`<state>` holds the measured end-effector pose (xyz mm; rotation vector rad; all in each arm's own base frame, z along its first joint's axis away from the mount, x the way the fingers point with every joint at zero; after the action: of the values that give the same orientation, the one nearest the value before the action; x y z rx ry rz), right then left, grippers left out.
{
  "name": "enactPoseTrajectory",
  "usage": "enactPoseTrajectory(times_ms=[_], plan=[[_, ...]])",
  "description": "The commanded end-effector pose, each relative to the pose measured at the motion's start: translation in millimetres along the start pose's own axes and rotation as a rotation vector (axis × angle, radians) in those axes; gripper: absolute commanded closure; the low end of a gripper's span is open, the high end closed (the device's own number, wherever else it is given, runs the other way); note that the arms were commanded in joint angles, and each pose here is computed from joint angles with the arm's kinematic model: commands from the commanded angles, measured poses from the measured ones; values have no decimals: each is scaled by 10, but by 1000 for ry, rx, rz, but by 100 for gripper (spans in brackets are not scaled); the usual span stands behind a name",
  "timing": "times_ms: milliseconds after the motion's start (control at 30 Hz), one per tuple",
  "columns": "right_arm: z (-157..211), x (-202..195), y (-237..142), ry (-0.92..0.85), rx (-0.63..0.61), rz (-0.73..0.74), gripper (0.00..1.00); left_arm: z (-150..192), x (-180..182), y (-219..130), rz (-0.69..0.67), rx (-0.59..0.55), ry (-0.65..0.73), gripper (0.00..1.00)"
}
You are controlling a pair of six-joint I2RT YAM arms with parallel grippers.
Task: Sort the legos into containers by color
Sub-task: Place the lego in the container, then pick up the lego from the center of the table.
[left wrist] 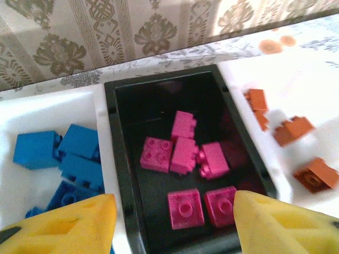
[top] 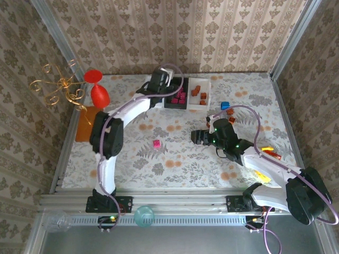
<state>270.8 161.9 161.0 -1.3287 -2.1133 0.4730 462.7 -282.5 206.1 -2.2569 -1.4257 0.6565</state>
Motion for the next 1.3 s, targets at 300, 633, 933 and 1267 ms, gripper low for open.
enactPoseTrajectory(times_ms=[300, 633, 933, 1267], plan=[[-17, -15, 176, -17, 4, 4, 15, 1357, 94, -1280, -99, 165, -52, 26], [-77, 249, 242, -56, -42, -125, 15, 2151, 134, -1078, -182, 368, -106, 27], [-43, 129, 134, -60, -54, -45, 15, 2340, 93, -900, -184, 430, -108, 43], [-3, 59, 150, -38, -38, 2, 15, 2072, -60, -925, -151, 322, -93, 65]])
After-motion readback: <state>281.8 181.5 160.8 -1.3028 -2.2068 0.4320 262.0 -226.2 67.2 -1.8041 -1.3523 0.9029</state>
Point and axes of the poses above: each hand's point on the last joint's axis, 136 mm out from that joint toward the fingers, its own y axis out along the fingers, its own x axis along the line the jaws close on, z = x × y, the point moved 5 cm from there along -y, back along the fingers, and after that the axes turned 6 degrees about -y, right-handed, at the moved point
